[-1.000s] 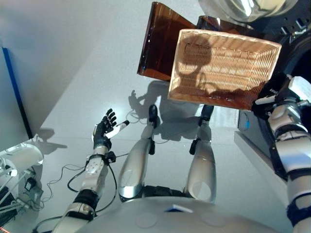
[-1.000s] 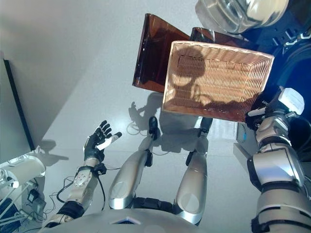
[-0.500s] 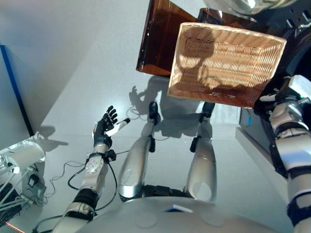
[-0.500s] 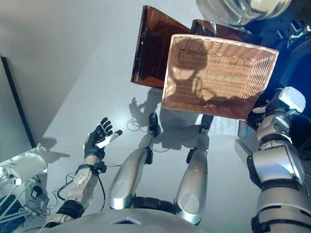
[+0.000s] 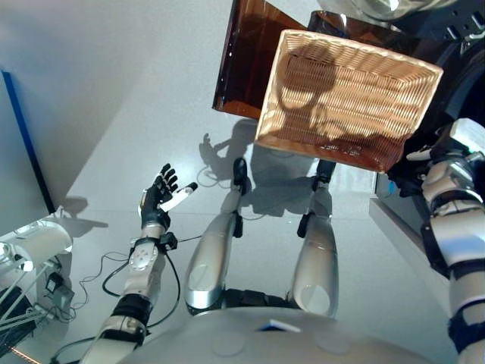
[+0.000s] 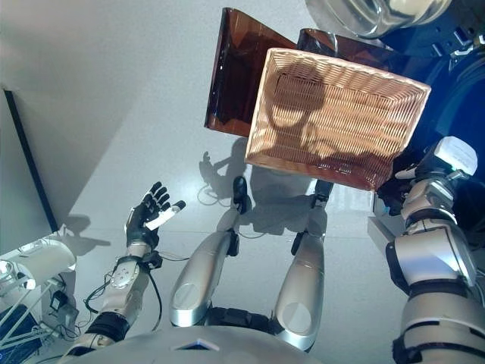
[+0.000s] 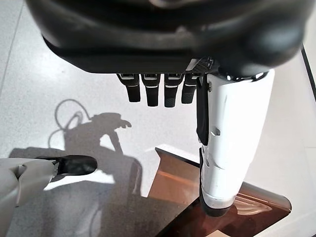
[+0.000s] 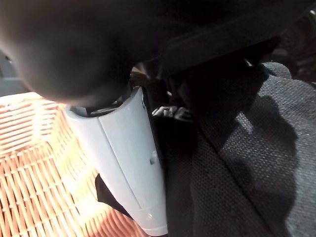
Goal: Pick up the clothes and place them into the washing machine
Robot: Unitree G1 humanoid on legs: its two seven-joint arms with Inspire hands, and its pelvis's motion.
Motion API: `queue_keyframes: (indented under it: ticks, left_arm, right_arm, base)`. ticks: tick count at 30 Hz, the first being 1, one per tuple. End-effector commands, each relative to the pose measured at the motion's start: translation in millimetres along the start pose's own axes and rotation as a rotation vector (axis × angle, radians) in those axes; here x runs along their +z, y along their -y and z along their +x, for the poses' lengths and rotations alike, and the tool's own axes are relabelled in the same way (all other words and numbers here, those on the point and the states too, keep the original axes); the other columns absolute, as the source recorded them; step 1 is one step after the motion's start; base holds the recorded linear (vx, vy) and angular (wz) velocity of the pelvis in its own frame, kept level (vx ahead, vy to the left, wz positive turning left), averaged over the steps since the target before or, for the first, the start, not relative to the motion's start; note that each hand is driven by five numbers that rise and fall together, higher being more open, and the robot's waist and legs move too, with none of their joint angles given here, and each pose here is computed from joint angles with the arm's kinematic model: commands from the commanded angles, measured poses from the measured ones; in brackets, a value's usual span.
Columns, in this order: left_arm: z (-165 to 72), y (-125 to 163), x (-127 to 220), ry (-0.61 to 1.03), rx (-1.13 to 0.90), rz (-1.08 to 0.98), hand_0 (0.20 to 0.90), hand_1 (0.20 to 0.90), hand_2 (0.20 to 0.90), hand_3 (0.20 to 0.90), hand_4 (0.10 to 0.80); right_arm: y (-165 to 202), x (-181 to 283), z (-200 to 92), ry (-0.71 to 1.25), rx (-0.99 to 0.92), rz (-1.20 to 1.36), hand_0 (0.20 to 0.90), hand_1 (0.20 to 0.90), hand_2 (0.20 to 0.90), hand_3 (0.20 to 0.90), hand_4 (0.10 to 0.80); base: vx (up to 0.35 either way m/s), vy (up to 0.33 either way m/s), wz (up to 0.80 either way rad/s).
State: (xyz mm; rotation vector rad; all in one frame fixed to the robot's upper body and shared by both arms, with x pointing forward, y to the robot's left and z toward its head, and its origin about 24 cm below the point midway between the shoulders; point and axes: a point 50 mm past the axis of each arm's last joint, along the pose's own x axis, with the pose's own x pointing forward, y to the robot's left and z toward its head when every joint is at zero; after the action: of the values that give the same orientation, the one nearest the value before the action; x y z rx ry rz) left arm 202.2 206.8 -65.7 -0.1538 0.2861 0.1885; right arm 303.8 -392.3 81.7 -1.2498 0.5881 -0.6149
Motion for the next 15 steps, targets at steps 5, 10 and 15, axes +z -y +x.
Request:
queue_keyframes:
  ticks: [5,10,15]
  left_arm:
    - [-7.3,-32.6,9.9,0.072,0.132,0.020,0.900,0.900,0.900,0.900,0.800]
    - [-13.0,-28.1,1.5,0.038,0.110,0.027,0.900,0.900,0.900,0.900,0.800]
    - [-15.8,-18.5,-6.5,0.007,0.078,-0.003,0.900,0.900,0.900,0.900,0.800]
  right_arm:
    - [44.5,-8.7,7.5,-0.204,-0.326,1.126,0.200,0.200,0.200,0.200,0.300]
    - [16.3,-9.7,-2.4,-0.362,-0.378,1.855,0.200,0.200,0.200,0.200,0.300]
    - [10.3,3.4,-7.2,-0.399,-0.440,2.198,0.200,0.200,0.200,0.200,0.300]
  base:
    - [0.041,0.000,-0.02]
    - [0.054,0.021,-0.02]
    - [0.027,0.032,-0.07]
